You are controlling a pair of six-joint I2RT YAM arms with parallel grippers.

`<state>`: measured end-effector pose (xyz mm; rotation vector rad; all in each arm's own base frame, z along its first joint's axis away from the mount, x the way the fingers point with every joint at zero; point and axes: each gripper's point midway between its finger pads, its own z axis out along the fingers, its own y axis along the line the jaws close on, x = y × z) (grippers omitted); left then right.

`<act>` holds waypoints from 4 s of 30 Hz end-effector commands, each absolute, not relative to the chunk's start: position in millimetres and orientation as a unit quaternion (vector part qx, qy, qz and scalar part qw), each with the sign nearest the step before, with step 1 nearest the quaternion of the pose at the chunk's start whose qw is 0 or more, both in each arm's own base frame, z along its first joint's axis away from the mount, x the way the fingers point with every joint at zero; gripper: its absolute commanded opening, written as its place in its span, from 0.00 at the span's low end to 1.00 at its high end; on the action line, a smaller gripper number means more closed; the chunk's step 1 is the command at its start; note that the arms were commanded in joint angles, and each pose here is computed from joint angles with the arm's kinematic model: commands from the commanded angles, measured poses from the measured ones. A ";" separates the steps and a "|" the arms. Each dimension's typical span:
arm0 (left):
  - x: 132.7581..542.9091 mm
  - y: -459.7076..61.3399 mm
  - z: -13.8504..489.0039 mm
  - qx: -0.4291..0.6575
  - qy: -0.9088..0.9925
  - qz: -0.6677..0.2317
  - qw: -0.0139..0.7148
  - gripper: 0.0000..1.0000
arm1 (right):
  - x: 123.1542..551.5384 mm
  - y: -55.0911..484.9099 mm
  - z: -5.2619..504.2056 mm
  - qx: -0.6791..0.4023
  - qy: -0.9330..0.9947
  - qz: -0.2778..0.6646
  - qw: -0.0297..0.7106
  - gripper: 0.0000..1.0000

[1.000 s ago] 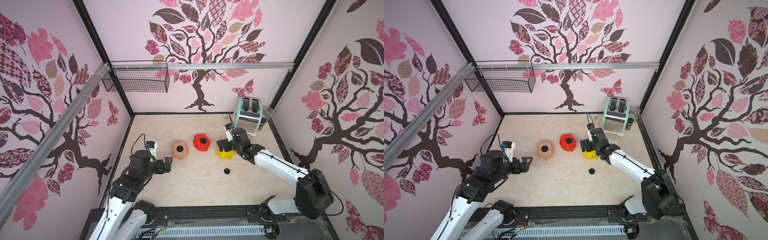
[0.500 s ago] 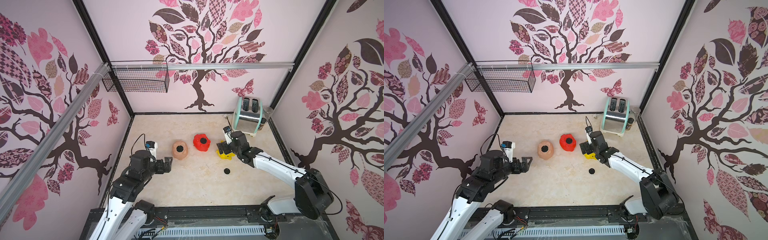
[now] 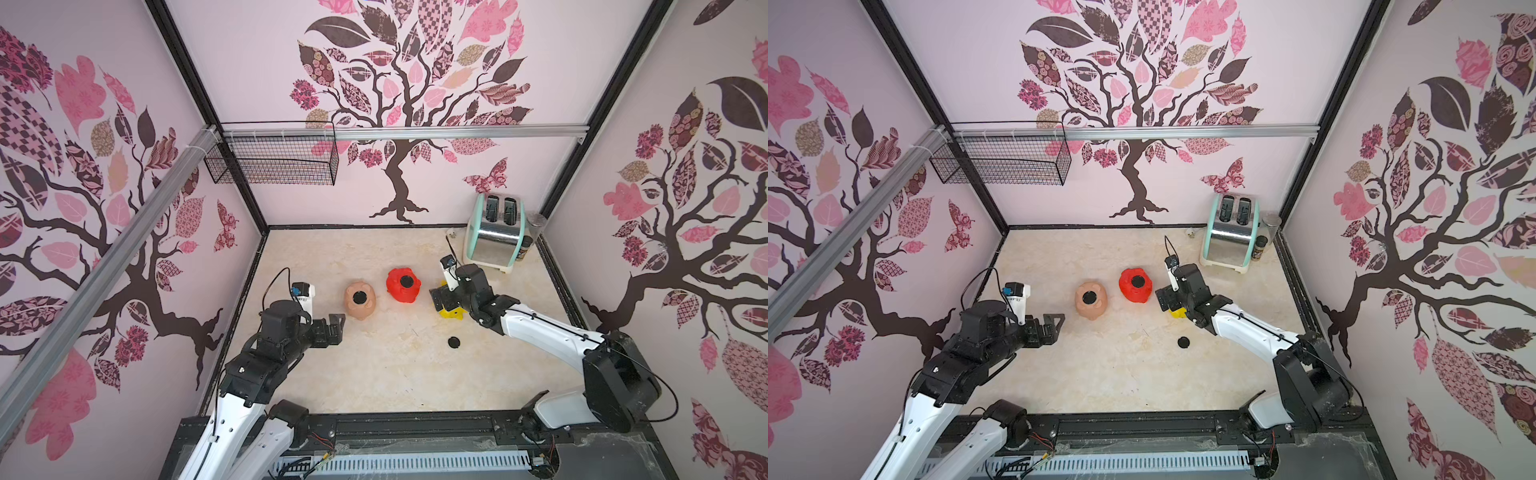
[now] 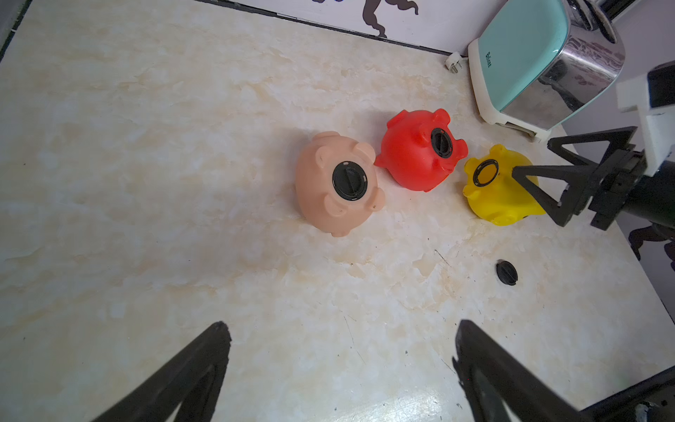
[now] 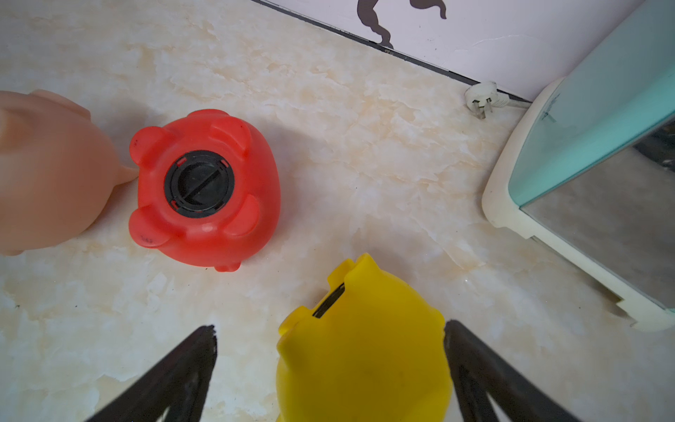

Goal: Close piggy banks
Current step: Turn over the piggy bank at the center of the board.

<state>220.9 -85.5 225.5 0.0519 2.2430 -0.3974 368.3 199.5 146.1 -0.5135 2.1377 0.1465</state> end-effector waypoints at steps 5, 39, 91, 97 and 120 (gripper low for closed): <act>221.8 -88.2 226.6 0.027 0.892 -0.162 0.422 0.98 | 374.9 210.0 152.4 -0.211 0.863 0.053 0.455 1.00; 222.2 -89.4 226.0 0.028 0.892 -0.164 0.420 0.98 | 373.9 182.3 115.9 -0.201 0.887 -0.060 0.411 1.00; 223.0 -91.1 224.3 0.031 0.893 -0.166 0.417 0.98 | 387.6 184.4 92.6 -0.185 0.895 -0.079 0.397 0.93; 222.9 -91.1 224.3 0.031 0.893 -0.166 0.417 0.98 | 387.7 179.6 94.3 -0.175 0.897 -0.079 0.399 0.84; 223.1 -91.1 224.2 0.031 0.893 -0.166 0.417 0.98 | 391.5 141.7 81.9 -0.063 0.924 0.049 0.375 0.53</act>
